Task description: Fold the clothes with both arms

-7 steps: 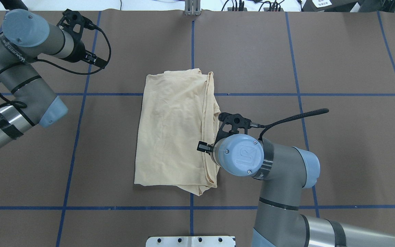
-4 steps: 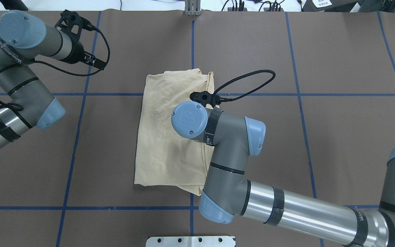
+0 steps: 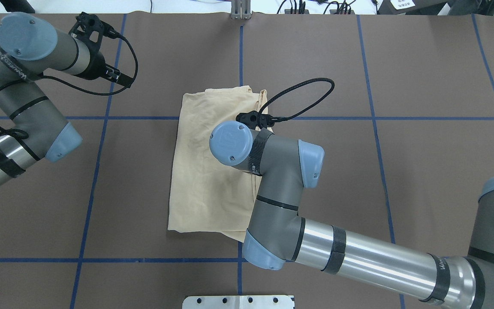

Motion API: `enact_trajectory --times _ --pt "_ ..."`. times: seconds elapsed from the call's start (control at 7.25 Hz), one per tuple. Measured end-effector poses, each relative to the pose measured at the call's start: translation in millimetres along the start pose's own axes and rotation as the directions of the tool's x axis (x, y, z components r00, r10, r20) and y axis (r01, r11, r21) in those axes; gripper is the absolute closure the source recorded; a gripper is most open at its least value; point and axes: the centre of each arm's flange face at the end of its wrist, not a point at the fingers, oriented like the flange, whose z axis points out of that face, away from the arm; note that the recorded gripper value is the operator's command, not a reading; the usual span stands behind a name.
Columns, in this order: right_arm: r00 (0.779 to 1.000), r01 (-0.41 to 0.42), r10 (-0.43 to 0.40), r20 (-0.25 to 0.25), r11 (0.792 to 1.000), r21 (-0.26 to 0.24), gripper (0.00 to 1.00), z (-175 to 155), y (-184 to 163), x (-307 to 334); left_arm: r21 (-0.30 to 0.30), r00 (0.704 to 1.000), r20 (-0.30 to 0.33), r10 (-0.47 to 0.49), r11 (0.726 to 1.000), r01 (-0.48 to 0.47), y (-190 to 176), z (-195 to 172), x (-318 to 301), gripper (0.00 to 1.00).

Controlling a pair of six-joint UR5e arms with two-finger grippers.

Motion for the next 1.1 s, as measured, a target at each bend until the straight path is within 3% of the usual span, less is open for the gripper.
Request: enact_trajectory --times 0.55,1.1 --pt "0.999 0.024 -0.024 -0.042 1.0 -0.003 0.0 8.2 -0.2 4.0 -0.002 1.0 -0.003 0.001 1.0 -0.001 0.5 0.5 1.6 0.0" --pt "0.986 0.086 -0.088 -0.139 0.996 -0.023 0.0 10.1 -15.1 29.7 -0.001 1.0 -0.004 0.002 1.0 -0.002 0.4 0.2 2.5 0.0"
